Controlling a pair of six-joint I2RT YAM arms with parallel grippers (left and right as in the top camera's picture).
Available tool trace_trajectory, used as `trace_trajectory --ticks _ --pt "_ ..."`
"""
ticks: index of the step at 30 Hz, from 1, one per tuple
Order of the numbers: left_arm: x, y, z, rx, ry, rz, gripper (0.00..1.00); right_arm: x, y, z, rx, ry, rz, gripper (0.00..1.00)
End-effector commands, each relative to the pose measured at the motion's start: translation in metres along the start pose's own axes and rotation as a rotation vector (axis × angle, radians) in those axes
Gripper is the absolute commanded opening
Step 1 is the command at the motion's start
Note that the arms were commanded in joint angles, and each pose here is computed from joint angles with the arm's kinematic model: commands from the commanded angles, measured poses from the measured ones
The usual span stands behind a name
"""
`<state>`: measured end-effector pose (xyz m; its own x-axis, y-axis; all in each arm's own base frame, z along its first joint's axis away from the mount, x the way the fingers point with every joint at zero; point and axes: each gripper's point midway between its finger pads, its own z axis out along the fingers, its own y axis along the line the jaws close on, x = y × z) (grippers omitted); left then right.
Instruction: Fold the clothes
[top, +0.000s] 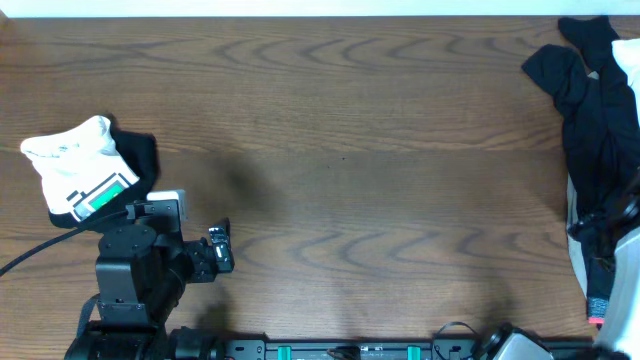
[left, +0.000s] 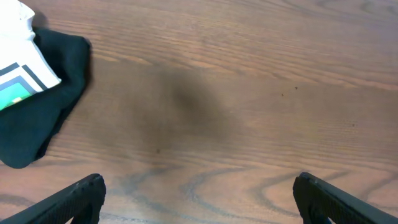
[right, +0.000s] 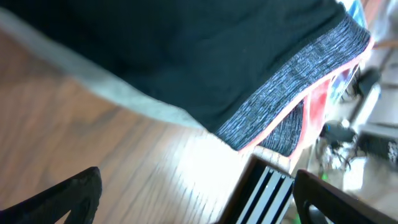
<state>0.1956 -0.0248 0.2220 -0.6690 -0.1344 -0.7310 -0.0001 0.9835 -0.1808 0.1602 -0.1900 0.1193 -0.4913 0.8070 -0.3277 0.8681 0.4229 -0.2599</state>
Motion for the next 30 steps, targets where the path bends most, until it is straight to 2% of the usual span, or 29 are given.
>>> trace_trajectory --ticks 1,9,17,30 --pt "-0.005 -0.002 -0.004 0.01 -0.015 -0.011 0.98 0.0 -0.012 0.024 0.078 0.064 0.042 0.93" --pt "-0.005 -0.002 -0.004 0.01 -0.015 -0.011 0.98 0.01 -0.023 0.06 0.166 0.192 0.052 0.9" --pt "-0.005 -0.002 -0.004 0.01 -0.015 -0.011 0.98 0.021 -0.027 0.082 0.197 0.241 0.049 0.89" --pt "-0.001 -0.001 -0.004 0.007 0.003 -0.013 0.98 0.019 -0.02 0.1 0.175 0.197 0.046 0.88"
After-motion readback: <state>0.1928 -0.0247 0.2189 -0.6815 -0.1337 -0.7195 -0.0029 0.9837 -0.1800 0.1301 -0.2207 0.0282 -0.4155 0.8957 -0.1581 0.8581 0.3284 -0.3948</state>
